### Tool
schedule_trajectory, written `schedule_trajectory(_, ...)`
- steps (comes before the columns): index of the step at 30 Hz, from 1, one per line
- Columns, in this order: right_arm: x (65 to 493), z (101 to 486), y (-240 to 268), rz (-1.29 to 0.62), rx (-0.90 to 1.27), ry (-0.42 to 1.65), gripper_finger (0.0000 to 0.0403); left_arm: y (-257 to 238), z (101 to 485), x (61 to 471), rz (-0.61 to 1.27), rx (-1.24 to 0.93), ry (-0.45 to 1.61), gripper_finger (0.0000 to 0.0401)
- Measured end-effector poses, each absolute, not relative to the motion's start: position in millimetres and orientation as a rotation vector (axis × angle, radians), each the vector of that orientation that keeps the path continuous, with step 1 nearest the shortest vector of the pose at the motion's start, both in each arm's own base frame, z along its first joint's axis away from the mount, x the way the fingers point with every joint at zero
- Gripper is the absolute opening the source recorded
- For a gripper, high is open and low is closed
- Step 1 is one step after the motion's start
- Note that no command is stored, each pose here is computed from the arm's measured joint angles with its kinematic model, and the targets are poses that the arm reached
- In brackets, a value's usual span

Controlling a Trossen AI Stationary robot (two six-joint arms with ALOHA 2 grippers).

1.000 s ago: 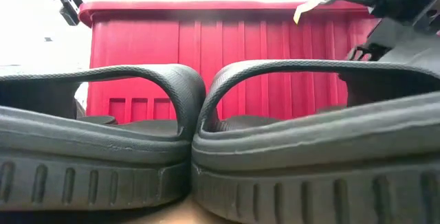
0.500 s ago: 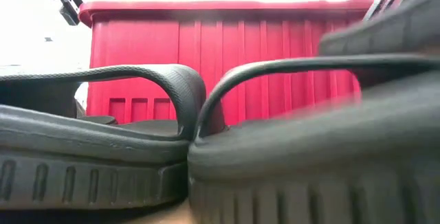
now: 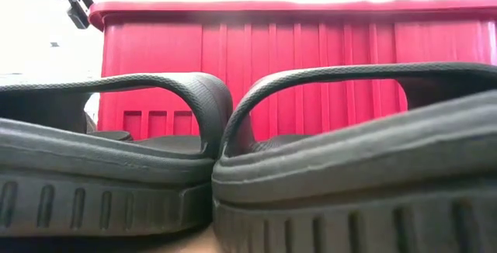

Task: Pick and place slides into bin
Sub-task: Put the black slipper into the red organizer bin

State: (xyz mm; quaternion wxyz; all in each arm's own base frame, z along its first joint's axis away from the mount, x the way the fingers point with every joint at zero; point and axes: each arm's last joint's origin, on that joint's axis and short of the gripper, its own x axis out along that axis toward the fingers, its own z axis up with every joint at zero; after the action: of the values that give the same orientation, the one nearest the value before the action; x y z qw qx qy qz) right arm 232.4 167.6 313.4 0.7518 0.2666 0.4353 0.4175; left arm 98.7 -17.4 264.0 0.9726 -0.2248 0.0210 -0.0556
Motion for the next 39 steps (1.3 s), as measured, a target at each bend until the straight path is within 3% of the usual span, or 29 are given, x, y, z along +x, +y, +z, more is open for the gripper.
schedule_trajectory(5, 231, 360, 129, 0.741, 0.442, 0.927, 0.0006, -17, 265, 99, -0.101, -0.456, 0.033, 0.0026)
schedule_trajectory(12, 213, 425, 69, 0.453, 0.143, 0.702, 0.0006, -16, 266, 99, -0.064, -0.5, 0.014, 0.0026)
schedule_trajectory(19, 192, 459, 12, 0.148, -0.047, 0.572, 0.0006, -12, 266, 99, 0.061, -0.509, -0.018, 0.0026)
schedule_trajectory(27, 200, 450, -49, -0.02, -0.176, 0.638, 0.0006, -9, 267, 98, 0.17, -0.617, -0.065, 0.0026)
schedule_trajectory(34, 248, 410, -97, 0.21, -0.02, 0.724, 0.0005, -9, 267, 98, 0.165, -0.617, -0.063, 0.0026)
schedule_trajectory(39, 290, 375, -123, 0.251, 0.02, 0.762, 0.0005, -11, 266, 99, 0.111, -0.55, -0.041, 0.0026)
